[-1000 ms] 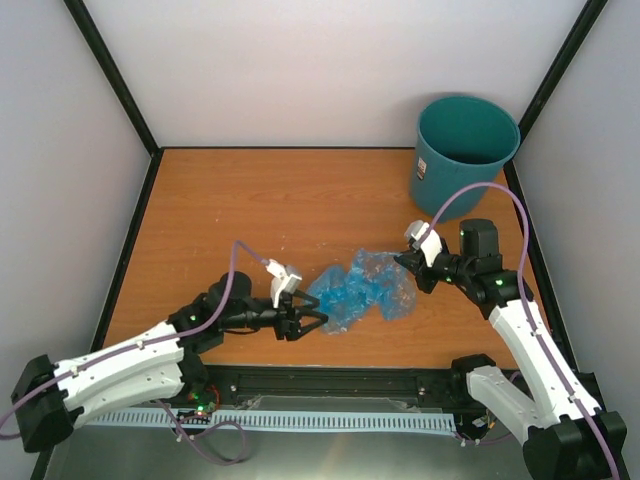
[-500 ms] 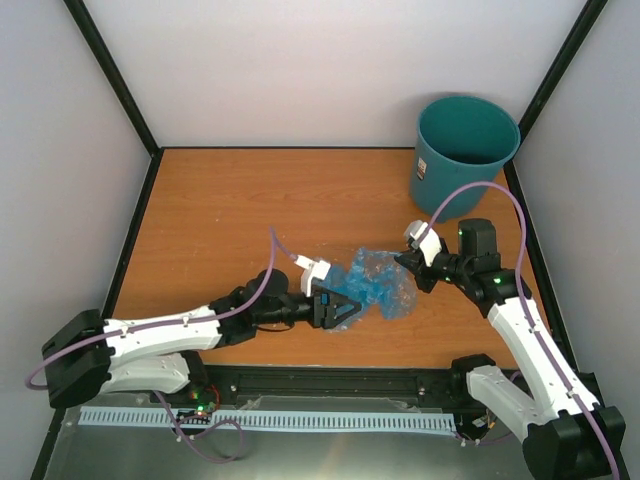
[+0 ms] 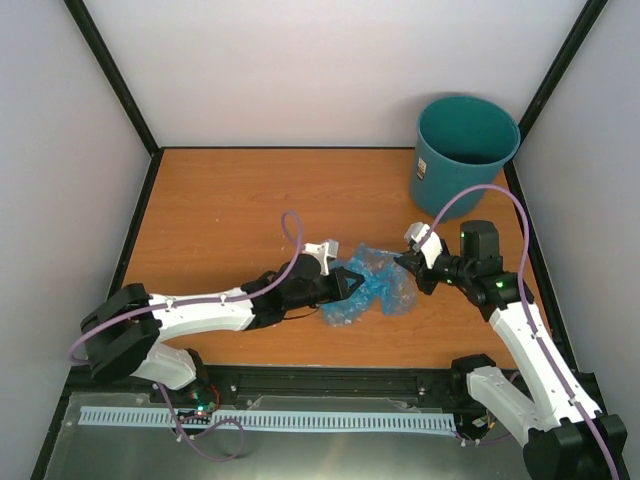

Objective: Put the trash bags into the trash bin

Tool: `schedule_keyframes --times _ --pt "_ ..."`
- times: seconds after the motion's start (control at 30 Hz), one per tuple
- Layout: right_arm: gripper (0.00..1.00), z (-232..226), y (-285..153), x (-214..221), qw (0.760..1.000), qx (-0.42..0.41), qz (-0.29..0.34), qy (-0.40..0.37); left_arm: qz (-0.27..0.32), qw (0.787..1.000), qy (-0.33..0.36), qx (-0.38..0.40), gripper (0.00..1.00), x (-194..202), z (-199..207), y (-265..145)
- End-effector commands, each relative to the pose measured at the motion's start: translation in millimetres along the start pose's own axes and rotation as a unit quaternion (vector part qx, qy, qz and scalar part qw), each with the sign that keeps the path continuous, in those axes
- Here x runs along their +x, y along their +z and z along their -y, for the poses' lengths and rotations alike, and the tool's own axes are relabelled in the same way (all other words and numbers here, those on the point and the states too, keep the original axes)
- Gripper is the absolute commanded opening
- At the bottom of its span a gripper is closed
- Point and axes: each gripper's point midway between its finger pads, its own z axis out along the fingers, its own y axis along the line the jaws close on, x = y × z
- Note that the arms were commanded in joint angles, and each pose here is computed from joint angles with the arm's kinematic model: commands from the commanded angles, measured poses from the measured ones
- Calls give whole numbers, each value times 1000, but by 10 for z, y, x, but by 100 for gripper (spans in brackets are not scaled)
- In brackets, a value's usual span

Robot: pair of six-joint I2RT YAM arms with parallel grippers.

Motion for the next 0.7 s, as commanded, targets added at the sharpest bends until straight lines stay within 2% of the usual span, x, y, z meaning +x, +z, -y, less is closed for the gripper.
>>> schedule_keyframes --times 0.0,0.07,0.17,0.23,0.3,0.37,0.43,0.5,0.53,0.63,0.67 --pt "3 13 -36 -83 1000 6 13 -4 51 998 -14 -40 1 -409 -199 -91" --pt "3 112 -80 -193 999 31 19 5 72 996 6 -46 1 -638 -137 -223" --pt "3 243 -250 -587 998 56 34 9 147 983 74 -77 1 -1098 186 -603" --pt "3 288 -507 -1100 996 68 64 12 207 967 131 -76 1 -1446 625 -987" --pt "3 195 -882 -1712 991 65 121 3 250 949 186 -39 1 -1679 1167 -1391" --pt "3 -97 -1321 -2220 980 42 194 -32 256 935 245 28 1 -1700 1702 -1705" --pt "3 -397 -1543 -2325 968 14 239 -75 232 927 287 71 1 -1563 1969 -1834" --pt "3 -315 -1396 -2038 968 44 238 -71 198 933 296 58 1 -1404 1809 -1719" --pt "3 -97 -1214 -1783 972 87 214 -48 170 943 286 18 1 -1299 1497 -1563" --pt "3 482 -426 -559 986 159 39 18 100 955 245 -137 1 -932 239 -1101" --pt "3 471 -234 -225 990 137 -12 32 80 953 237 -171 1 -818 -53 -1032"
